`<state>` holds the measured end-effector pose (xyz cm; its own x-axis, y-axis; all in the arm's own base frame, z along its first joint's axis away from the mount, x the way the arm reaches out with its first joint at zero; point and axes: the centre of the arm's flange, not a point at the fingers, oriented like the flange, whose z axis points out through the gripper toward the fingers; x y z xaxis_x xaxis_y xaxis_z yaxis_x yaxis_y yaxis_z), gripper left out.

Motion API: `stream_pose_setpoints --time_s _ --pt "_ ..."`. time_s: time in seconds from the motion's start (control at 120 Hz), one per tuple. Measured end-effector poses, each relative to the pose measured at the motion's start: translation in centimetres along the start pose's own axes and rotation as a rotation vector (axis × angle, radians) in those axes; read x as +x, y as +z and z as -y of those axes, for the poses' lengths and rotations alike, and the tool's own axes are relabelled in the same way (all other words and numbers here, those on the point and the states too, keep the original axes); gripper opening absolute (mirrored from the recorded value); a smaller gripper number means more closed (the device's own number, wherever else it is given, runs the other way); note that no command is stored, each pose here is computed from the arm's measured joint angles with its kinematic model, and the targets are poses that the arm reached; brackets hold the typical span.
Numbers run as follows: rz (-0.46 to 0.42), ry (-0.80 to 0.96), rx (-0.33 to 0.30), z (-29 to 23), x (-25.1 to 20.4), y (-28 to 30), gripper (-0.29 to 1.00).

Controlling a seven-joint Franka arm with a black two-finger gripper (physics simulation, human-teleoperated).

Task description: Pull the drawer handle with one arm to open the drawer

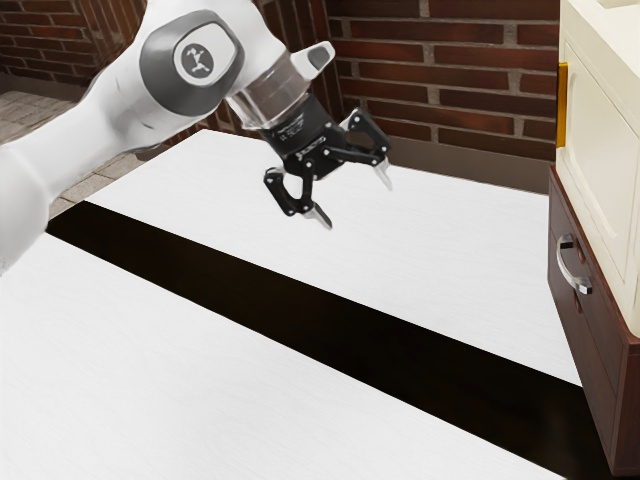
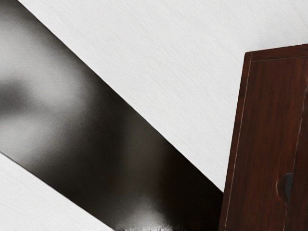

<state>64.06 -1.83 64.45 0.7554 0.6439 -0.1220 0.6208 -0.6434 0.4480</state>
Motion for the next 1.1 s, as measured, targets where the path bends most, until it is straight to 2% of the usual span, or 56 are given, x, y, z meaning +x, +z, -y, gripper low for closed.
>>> stream_pose_setpoints --time_s 0.167,0.25,0.35,0.5,0.758,1.1 --pt "0.028 -0.015 -0.064 -0.3 0.2 1.2 0.68" --pt "0.043 -0.019 -0.076 -0.5 0.9 2.8 0.66" --pt "0.080 0.018 -0.077 -3.1 1.4 8.0 0.60" --pt "0.050 0.043 -0.114 -4.4 2.1 8.5 0.49" --pt "0.052 0.142 -0.192 -8.4 0.3 11.6 0.39" --pt "0.063 0.219 -0.214 -10.9 -2.5 13.9 0.31"
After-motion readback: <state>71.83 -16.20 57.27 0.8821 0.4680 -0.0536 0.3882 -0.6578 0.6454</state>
